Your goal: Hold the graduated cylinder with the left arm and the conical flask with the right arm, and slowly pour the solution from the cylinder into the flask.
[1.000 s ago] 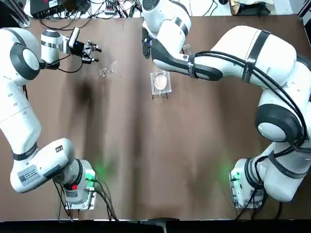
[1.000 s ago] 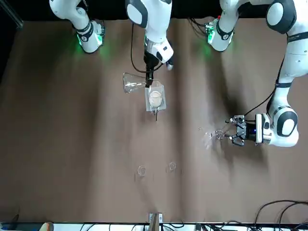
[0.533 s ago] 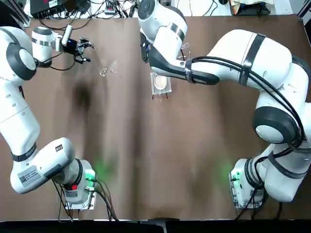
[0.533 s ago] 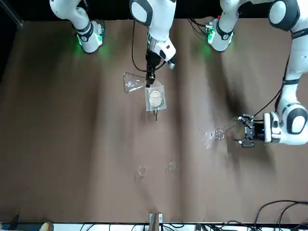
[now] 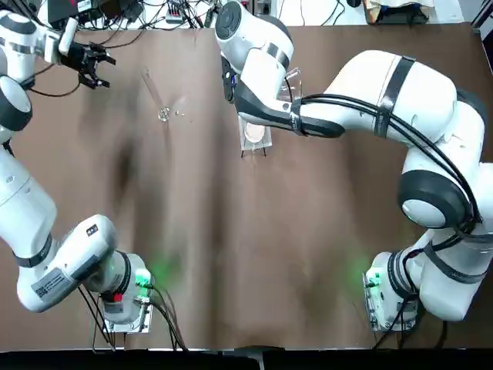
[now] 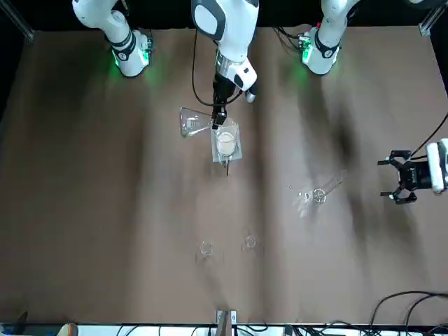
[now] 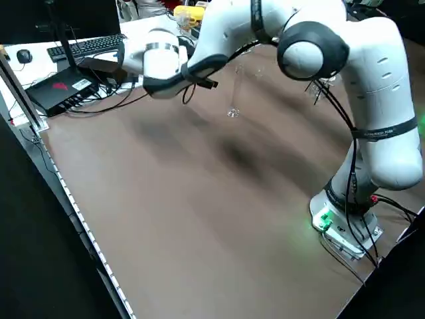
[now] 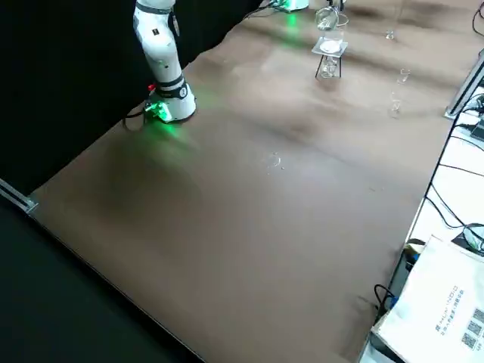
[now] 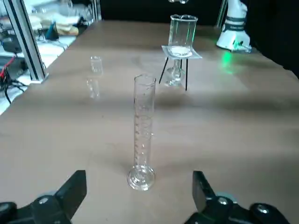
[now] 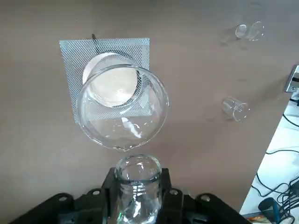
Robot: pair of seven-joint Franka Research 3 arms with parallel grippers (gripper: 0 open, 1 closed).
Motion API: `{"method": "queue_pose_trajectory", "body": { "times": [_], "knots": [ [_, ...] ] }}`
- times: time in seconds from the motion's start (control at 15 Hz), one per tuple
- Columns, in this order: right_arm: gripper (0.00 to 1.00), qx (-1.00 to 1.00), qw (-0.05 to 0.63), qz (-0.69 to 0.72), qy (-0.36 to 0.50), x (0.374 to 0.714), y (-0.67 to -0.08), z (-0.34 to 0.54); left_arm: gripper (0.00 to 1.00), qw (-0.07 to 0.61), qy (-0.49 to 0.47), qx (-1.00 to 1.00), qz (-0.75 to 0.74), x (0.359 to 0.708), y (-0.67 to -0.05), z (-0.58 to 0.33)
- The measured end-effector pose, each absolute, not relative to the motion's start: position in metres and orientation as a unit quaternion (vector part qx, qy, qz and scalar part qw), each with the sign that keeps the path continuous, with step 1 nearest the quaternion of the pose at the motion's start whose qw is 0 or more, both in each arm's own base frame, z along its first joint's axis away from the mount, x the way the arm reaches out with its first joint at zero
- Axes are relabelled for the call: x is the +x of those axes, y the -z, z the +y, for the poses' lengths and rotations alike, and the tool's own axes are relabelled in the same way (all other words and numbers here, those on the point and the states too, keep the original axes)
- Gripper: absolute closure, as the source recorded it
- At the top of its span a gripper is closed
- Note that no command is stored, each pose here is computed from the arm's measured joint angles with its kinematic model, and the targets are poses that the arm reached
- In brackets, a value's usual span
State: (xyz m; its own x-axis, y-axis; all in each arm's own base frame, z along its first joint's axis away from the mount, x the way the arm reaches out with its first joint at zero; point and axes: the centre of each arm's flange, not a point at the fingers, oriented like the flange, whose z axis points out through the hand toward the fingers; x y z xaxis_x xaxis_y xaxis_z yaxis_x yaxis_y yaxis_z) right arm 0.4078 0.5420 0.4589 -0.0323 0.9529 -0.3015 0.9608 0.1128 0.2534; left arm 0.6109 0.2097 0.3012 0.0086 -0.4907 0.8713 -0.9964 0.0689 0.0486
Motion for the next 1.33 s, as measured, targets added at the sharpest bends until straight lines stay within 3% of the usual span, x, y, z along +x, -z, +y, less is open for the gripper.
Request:
{"method": "queue_pose_trajectory", "body": {
  "times": [0.73,1.33],
  "knots": [
    [0.61,0.654,0.220,0.724,0.013,0.403,-0.450,0.548,0.00,0.300,-0.166,0.745,-0.571,0.633,-0.442,0.110],
    [0.61,0.654,0.220,0.724,0.013,0.403,-0.449,0.549,0.00,0.215,-0.016,0.876,-0.432,0.636,-0.467,0.032]
  ]
}}
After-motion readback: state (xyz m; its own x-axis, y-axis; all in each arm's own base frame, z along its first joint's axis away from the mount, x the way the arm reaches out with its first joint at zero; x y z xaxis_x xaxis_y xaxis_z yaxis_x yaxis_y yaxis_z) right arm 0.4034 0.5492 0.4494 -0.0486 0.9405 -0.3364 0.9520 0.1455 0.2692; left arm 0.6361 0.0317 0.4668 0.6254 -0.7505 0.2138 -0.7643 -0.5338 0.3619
